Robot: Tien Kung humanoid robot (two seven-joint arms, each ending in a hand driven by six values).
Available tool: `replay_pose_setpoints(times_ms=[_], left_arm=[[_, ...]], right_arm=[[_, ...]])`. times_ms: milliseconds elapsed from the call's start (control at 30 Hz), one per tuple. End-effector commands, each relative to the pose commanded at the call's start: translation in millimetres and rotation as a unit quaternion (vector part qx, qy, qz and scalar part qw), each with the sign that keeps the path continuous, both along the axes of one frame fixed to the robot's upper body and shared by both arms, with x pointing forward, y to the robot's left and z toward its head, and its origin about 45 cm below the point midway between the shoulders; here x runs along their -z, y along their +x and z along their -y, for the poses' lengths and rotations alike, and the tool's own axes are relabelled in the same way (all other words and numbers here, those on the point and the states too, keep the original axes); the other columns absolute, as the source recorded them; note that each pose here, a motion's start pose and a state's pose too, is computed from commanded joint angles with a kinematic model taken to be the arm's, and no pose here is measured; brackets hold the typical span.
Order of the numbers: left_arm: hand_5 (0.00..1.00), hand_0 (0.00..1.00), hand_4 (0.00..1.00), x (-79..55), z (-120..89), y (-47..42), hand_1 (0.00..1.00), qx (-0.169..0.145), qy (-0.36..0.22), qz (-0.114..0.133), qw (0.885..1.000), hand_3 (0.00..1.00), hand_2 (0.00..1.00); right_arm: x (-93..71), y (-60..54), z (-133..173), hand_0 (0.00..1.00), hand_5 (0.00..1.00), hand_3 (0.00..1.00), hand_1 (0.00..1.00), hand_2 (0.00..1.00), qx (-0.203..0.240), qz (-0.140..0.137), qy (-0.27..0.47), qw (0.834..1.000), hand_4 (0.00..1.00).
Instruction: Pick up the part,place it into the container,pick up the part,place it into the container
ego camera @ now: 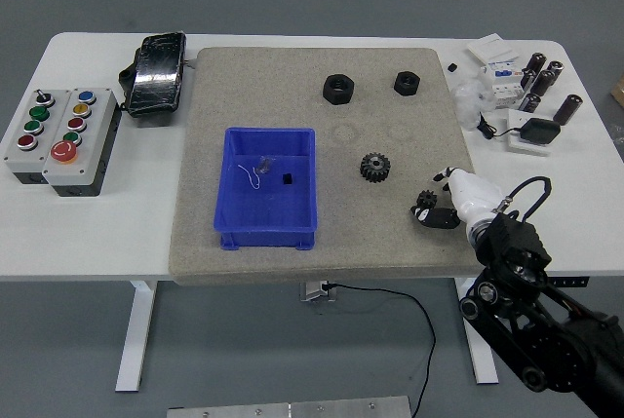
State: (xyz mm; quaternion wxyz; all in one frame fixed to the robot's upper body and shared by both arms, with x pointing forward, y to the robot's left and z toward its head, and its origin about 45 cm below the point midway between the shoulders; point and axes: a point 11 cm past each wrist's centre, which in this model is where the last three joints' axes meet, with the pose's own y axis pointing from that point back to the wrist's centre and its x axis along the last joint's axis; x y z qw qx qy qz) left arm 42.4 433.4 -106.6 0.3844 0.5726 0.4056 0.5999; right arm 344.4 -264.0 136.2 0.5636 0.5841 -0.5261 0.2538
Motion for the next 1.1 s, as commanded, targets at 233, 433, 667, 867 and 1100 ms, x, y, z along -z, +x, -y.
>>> replay_pose_setpoints(times_ms=[233, 433, 667, 867, 1100], left_arm=[[0.372, 0.63, 0.66, -0.3, -1, -0.1, 0.552, 0.0, 0.001, 0.0, 1.0, 0.606, 0.53], [0.372, 0.63, 0.66, -0.3, -1, 0.7, 0.552, 0.0, 0.001, 0.001, 1.0, 0.606, 0.53], [0.372, 0.63, 0.66, 0.2, 1, 1.2, 0.553, 0.002, -0.001, 0.003, 1.0, 0.606, 0.53], [0.373, 0.63, 0.661, 0.1, 1, 2.4, 0.553, 0.003, -0.001, 0.006, 1.0, 0.607, 0.531], [0.374, 0.63, 0.659, 0.2, 1, 1.8, 0.552, 0.003, -0.001, 0.005, 1.0, 0.607, 0.531]], right_arm=[[1.0, -0.8, -3, 0.43, 0.243, 0.685, 0.598, 0.603, -0.001, 0.004, 0.003, 1.0, 0.605], [1.2, -1.1, -4, 0.407, 0.025, 0.675, 0.595, 0.543, 0.001, 0.012, 0.009, 1.0, 0.486], [2.9, -2.5, -8, 0.396, 0.003, 0.648, 0.594, 0.506, -0.001, 0.019, 0.01, 1.0, 0.5], [1.7, -1.8, -12, 0.398, 0.006, 0.636, 0.593, 0.492, -0.003, 0.03, 0.012, 0.999, 0.499], [-7.4, 1.3, -17, 0.389, 0.006, 0.634, 0.595, 0.488, -0.007, 0.054, 0.016, 0.998, 0.491]])
